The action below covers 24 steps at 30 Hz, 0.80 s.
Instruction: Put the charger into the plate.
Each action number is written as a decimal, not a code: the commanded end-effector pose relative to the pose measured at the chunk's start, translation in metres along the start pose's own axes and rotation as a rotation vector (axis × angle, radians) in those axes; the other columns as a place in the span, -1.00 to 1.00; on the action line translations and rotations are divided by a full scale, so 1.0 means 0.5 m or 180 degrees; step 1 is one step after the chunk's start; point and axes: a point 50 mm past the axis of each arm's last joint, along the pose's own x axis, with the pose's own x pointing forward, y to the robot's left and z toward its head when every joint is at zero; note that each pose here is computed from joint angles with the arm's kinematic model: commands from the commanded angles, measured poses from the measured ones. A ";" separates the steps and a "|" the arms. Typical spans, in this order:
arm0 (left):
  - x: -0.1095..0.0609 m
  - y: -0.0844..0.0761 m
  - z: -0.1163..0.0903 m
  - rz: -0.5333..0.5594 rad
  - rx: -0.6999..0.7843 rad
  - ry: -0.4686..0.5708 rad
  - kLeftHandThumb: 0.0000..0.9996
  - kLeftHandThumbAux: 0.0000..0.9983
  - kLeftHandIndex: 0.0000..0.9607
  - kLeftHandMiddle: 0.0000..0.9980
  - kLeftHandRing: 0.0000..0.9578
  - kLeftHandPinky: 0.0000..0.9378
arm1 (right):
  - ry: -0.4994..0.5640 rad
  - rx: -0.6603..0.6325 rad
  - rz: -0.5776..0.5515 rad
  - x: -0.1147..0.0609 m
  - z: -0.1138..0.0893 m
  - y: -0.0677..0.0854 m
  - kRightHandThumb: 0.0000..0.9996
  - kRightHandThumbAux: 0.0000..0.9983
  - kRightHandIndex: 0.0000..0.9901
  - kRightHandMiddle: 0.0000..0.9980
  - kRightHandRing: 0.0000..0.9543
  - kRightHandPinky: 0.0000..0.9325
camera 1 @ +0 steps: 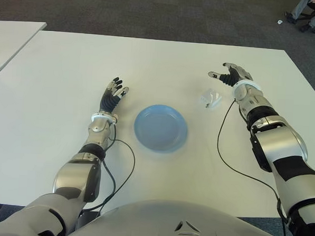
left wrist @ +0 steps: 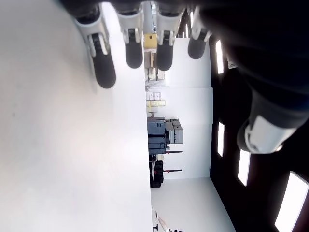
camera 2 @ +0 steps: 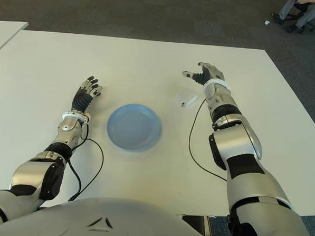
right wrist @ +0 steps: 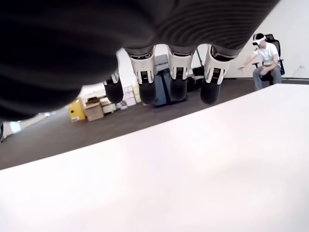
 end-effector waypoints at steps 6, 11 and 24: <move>-0.060 -0.021 -0.097 -0.0118 -0.0067 0.0713 -1.00 0.10 -0.96 -0.75 -0.76 -0.76 | 0.0083 0.0076 0.0231 -0.011 -0.005 0.054 -0.22 -0.59 -1.00 -1.00 -1.00 -1.00; -0.060 -0.021 -0.098 -0.0122 -0.0098 0.0726 -1.00 0.11 -0.96 -0.76 -0.78 -0.79 | 0.0112 0.0152 0.0368 -0.024 -0.009 0.097 -0.23 -0.61 -1.00 -1.00 -1.00 -1.00; -0.060 -0.020 -0.095 -0.0140 -0.0137 0.0701 -1.00 0.11 -0.97 -0.78 -0.80 -0.79 | 0.0160 0.0185 0.0831 -0.083 0.006 0.244 -0.26 -0.68 -1.00 -1.00 -1.00 -1.00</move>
